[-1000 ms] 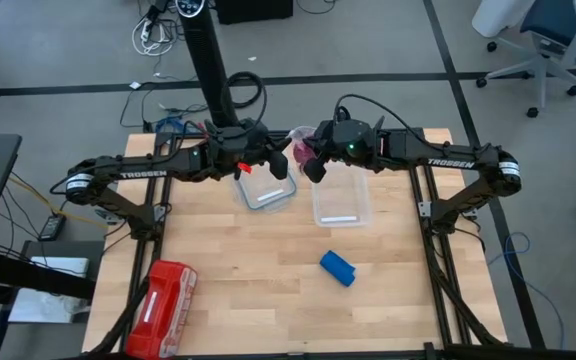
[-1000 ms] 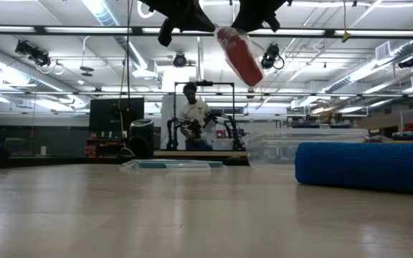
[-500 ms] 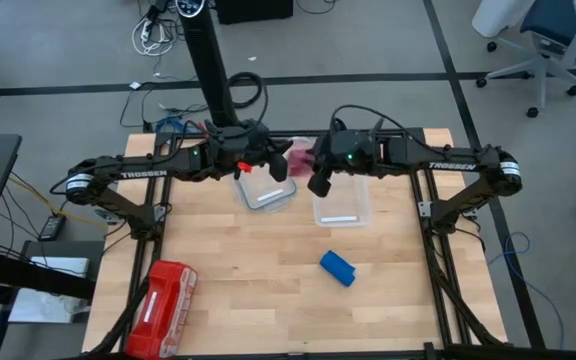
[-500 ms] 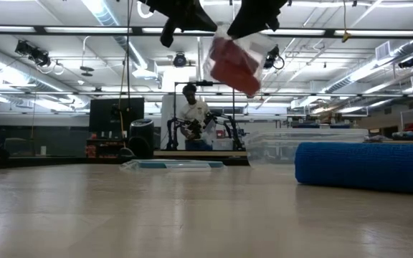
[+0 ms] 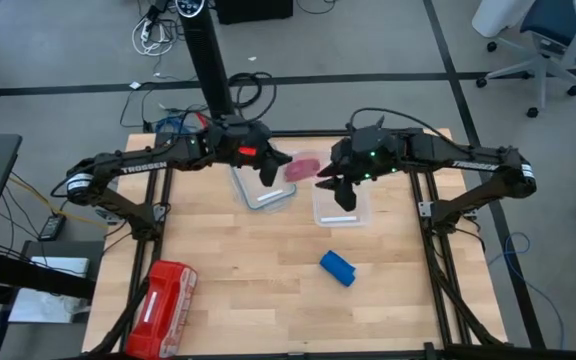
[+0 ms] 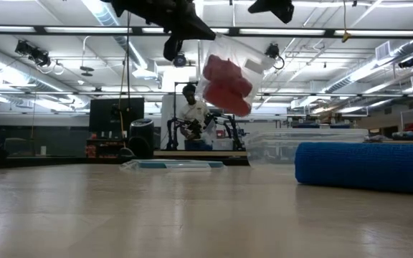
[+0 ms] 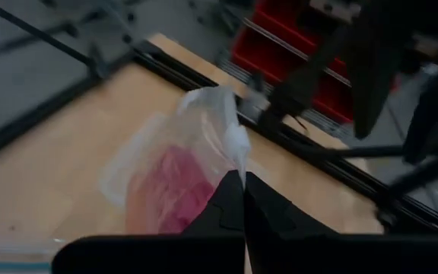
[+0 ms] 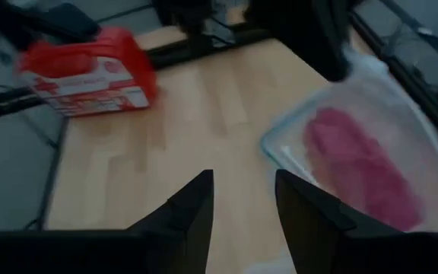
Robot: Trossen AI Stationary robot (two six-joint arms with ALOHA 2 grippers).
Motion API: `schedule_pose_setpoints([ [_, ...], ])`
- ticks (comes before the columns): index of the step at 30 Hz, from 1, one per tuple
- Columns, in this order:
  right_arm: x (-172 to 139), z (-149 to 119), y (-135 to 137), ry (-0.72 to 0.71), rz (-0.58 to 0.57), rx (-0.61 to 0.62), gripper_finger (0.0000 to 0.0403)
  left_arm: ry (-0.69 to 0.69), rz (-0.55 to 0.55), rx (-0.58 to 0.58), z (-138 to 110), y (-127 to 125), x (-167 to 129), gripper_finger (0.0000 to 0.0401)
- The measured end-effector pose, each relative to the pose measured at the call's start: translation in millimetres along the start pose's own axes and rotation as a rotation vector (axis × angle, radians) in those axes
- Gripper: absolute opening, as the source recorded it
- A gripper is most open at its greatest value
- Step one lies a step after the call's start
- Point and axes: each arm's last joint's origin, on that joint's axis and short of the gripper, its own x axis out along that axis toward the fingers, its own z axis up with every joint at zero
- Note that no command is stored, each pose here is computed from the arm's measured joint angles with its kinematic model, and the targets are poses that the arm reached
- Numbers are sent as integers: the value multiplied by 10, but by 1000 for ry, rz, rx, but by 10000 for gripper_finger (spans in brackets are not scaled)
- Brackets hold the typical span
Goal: Roll bandage
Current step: Open the transparent zip bag
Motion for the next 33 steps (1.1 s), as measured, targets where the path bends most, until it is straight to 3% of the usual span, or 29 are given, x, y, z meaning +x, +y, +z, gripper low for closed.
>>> schedule_pose_setpoints([
  [8, 132, 27, -46, -5, -13, -117, 140, 32, -64, -4, 0, 13, -8, 0],
  [16, 140, 161, -68, -139, -31, -192, 140, 58, -111, 3, -30, -46, 2, 0],
  [23, 237, 159, -200, -109, 20, -184, 140, 57, -190, 91, -36, -125, 9, 0],
  [33, 249, 169, -193, -116, 64, -218, 140, 81, -233, 90, -47, -134, 5, 0],
])
